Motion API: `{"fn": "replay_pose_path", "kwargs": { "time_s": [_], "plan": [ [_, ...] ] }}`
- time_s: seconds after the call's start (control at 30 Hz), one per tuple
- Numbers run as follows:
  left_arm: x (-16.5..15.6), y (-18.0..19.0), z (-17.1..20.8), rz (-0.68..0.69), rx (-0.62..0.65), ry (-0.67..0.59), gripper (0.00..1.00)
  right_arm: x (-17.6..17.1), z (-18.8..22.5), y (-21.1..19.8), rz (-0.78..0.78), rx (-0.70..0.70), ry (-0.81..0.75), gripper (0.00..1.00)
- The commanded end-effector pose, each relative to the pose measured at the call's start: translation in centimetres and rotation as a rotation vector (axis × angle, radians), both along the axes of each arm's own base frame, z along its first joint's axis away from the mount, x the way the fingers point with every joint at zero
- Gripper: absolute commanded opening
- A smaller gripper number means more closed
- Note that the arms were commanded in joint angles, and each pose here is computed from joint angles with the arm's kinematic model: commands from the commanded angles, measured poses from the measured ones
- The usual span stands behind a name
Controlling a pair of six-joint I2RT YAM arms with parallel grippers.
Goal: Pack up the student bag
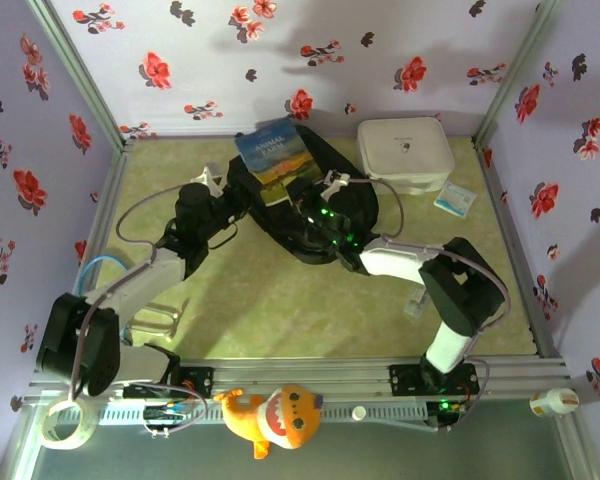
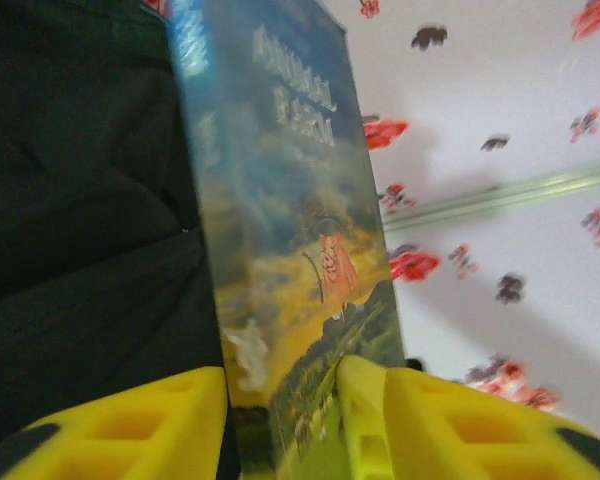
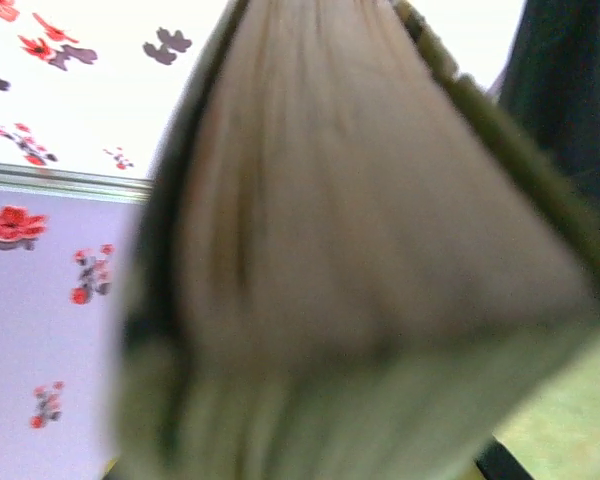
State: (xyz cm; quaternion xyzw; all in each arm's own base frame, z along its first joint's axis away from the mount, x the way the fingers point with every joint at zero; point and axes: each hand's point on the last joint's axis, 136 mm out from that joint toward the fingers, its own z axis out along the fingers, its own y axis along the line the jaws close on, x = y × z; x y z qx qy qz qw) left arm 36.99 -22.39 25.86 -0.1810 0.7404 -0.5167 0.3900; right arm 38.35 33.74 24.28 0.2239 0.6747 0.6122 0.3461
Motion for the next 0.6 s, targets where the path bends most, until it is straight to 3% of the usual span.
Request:
{"fn": "replay_pose_path", "kwargs": {
  "time_s": [0.0, 0.23, 0.4, 0.57],
  "plan": [
    [-1.3, 0.3, -1.3, -0.05, 0.239, -0.027, 0.65, -0.1, 3.5, -3.7, -0.086, -0.114, -0.145, 0.09],
    [-3.2, -3.1, -3.1, -0.292, 0.585, -0.111, 0.88, -1.8, 3.1, -11.2, -0.194, -0.459, -0.147, 0.07],
    [-4.2, -7.7, -4.2, -0.48, 0.758, -0.197, 0.92, -3.5, 2.6, -17.5, -0.321, -0.695, -0.083, 0.07],
    [-5.1, -11.4, -6.4, -0.594, 0.91, -0.28, 0.94, -5.3, 2.1, -22.5, -0.42, -0.782, -0.022, 0.07]
  ]
}}
